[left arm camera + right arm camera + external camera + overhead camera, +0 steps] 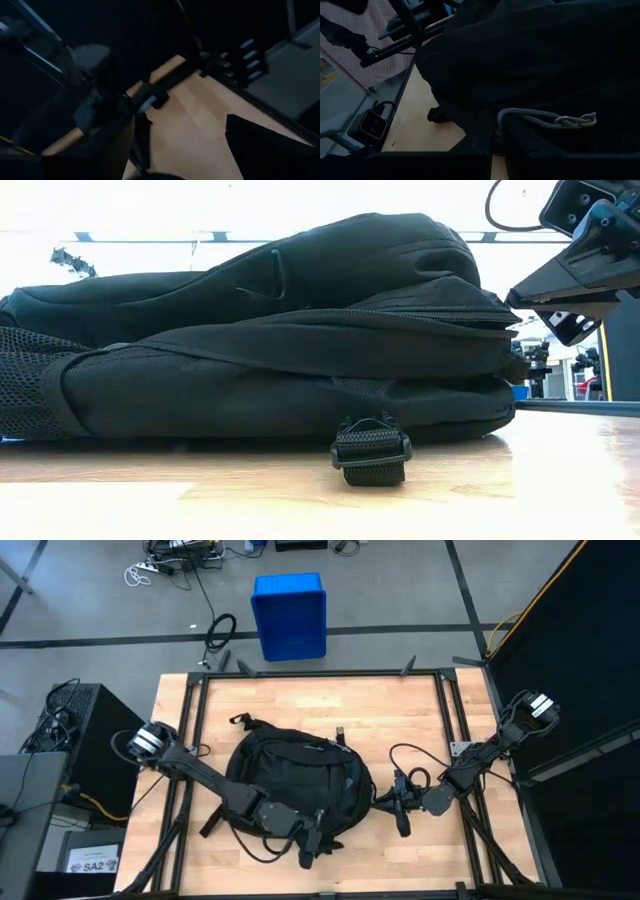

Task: Unpack backpack
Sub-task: Open the black backpack

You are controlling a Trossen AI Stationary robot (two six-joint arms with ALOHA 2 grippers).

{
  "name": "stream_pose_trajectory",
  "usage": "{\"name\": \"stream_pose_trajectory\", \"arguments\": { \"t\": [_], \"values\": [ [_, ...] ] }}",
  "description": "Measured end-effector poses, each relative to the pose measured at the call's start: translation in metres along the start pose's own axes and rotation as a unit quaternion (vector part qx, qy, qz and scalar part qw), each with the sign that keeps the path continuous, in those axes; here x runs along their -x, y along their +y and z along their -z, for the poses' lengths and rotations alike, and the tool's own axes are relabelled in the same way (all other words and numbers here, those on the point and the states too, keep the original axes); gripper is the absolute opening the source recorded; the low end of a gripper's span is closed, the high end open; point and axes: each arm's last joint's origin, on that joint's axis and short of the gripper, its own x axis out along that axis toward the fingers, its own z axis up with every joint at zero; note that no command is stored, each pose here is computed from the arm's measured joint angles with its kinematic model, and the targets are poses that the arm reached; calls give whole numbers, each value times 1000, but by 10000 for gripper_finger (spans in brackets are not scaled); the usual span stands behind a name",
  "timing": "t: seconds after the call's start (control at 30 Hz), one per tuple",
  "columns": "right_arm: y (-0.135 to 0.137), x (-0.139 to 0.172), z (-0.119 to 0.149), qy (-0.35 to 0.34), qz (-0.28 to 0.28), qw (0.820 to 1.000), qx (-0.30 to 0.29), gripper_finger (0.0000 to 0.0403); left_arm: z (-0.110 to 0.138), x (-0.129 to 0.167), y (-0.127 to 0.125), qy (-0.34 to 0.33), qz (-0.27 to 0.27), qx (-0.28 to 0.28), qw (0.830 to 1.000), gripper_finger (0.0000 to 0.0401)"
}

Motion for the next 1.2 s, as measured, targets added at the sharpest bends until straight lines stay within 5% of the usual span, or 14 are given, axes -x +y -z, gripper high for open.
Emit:
{"name": "stream_pose_trajectory", "arguments": {
  "t": [0.5,0.9,1.2],
  "values": [
    [-1,0,0,1,1,1000,2,3,35,-55,0,203,-55,23,977,278],
    [-1,0,0,1,4,1000,3,3,73,-71,12,272,-70,53,958,273],
    [-1,0,0,2,2,1000,3,2,77,-69,11,293,-61,48,953,152]
  ]
}}
